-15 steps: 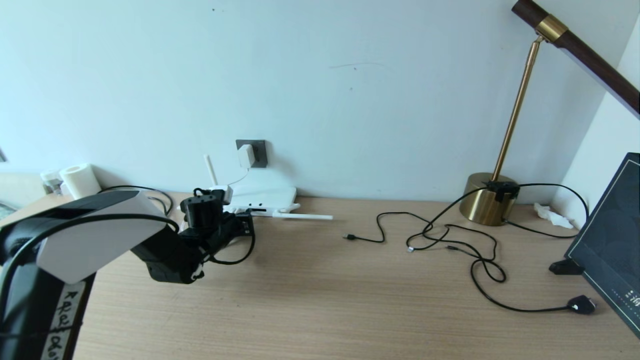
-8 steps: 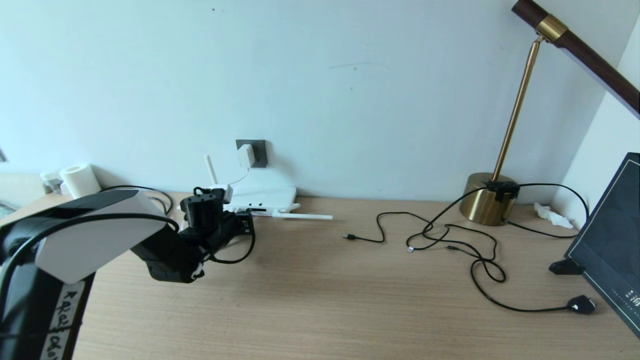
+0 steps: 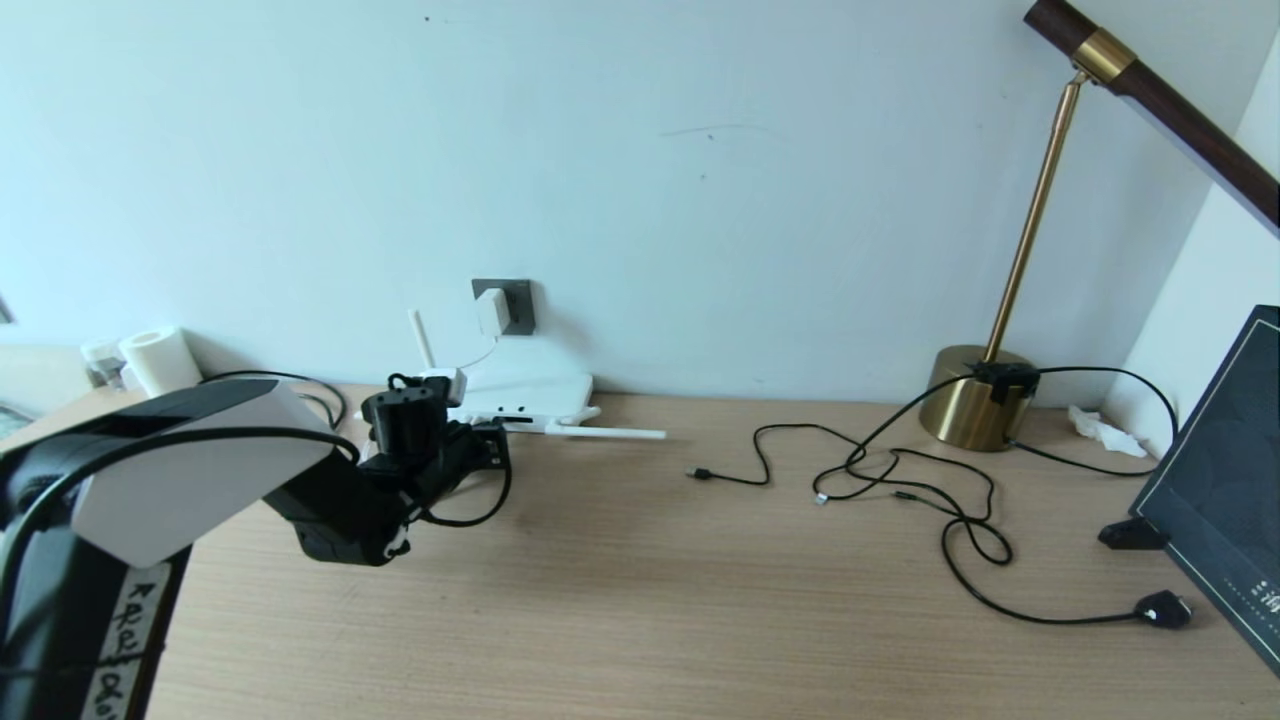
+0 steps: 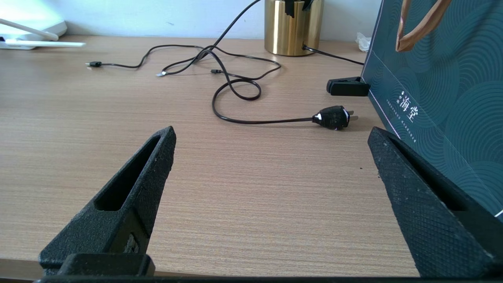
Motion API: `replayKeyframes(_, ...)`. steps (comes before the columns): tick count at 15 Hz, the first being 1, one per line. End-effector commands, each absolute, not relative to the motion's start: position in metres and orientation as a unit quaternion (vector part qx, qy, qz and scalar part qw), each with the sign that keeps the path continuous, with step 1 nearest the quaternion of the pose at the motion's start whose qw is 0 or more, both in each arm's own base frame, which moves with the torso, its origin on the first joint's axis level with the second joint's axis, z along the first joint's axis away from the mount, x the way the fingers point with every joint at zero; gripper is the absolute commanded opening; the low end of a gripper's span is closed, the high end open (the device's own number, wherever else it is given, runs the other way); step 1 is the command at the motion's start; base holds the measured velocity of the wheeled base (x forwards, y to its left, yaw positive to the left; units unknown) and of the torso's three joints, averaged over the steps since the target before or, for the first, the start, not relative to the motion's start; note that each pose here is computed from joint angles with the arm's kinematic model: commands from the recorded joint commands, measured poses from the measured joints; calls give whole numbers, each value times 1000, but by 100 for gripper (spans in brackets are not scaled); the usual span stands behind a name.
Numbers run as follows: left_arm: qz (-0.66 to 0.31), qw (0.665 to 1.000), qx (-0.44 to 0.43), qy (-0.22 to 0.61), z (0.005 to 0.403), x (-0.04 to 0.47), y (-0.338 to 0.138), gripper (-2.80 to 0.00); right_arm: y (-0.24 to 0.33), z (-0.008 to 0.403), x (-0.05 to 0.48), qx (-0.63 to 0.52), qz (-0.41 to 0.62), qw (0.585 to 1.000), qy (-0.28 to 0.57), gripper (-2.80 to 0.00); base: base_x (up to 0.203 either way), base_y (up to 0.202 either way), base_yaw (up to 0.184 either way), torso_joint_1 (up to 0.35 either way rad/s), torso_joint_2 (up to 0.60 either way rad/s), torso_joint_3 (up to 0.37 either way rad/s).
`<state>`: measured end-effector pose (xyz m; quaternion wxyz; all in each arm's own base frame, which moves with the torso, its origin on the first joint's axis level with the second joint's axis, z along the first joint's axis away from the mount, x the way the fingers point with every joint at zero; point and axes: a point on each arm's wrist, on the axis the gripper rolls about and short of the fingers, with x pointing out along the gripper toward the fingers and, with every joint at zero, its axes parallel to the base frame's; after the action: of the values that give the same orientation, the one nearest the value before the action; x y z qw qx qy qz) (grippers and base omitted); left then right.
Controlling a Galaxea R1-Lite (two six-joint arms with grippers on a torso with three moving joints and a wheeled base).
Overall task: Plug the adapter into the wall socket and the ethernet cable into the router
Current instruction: Plug cable into router interface
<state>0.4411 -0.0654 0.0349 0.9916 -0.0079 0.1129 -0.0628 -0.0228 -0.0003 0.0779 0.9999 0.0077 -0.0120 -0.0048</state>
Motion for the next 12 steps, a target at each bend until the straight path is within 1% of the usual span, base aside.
replayKeyframes(1, -63, 991, -8, 119, 32, 441, -66, -280, 0, 75, -22, 8, -5, 1000, -6, 0, 0, 0, 0, 0, 0, 0)
replayKeyframes(12, -63, 991, -8, 119, 34, 439, -65, -280, 0, 75, -22, 8, -5, 1000, -6, 0, 0, 0, 0, 0, 0, 0)
